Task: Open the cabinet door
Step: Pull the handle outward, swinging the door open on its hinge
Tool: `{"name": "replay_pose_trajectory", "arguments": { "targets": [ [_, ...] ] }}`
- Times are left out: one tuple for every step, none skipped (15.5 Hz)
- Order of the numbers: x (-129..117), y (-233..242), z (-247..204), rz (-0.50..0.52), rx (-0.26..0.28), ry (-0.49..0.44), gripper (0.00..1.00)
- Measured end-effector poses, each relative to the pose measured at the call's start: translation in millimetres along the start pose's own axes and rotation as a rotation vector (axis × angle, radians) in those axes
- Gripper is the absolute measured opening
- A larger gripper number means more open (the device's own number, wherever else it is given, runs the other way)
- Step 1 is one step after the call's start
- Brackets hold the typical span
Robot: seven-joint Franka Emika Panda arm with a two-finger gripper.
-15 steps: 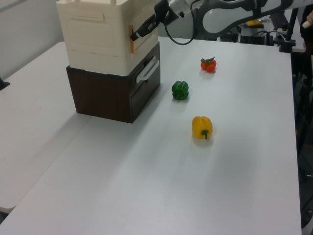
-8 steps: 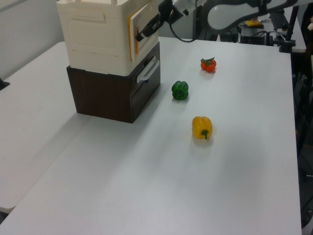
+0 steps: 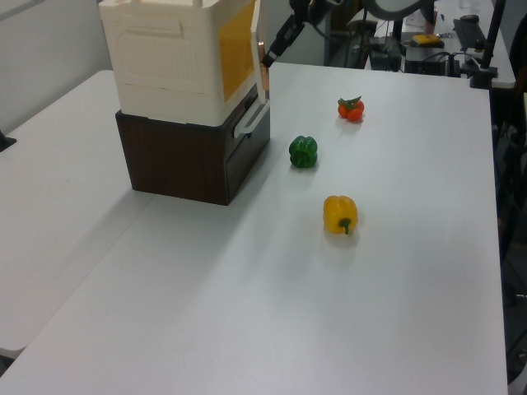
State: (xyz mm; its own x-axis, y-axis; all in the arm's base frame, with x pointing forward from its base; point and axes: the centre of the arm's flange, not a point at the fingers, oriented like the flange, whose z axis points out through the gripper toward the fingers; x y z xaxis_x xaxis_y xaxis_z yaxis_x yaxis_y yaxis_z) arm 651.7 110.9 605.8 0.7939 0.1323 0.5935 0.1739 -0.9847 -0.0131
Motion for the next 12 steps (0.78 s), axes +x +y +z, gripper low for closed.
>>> {"name": "replay_pose_trajectory", "arguments": {
  "targets": [
    [-3, 6, -6, 0.010, -0.007, -0.030, 0.14],
    [-8, 12, -11, 0.020, -0.015, -0.063, 0.14],
    [-13, 18, -18, 0.032, -0.023, -0.095, 0.14],
    [-18, 24, -24, 0.045, -0.031, -0.126, 0.14],
    [-25, 33, -28, 0.061, -0.041, -0.166, 0.13],
    [-31, 40, -29, 0.074, -0.049, -0.199, 0.13],
    [-38, 49, -30, 0.088, -0.057, -0.232, 0.15],
    [-43, 58, -31, 0.103, -0.065, -0.263, 0.15],
    [-48, 69, -33, 0.121, -0.074, -0.292, 0.19],
    [-53, 81, -35, 0.141, -0.083, -0.322, 0.25],
    [-59, 95, -38, 0.164, -0.094, -0.356, 0.25],
    [-65, 109, -42, 0.189, -0.105, -0.385, 0.32]
  ]
}}
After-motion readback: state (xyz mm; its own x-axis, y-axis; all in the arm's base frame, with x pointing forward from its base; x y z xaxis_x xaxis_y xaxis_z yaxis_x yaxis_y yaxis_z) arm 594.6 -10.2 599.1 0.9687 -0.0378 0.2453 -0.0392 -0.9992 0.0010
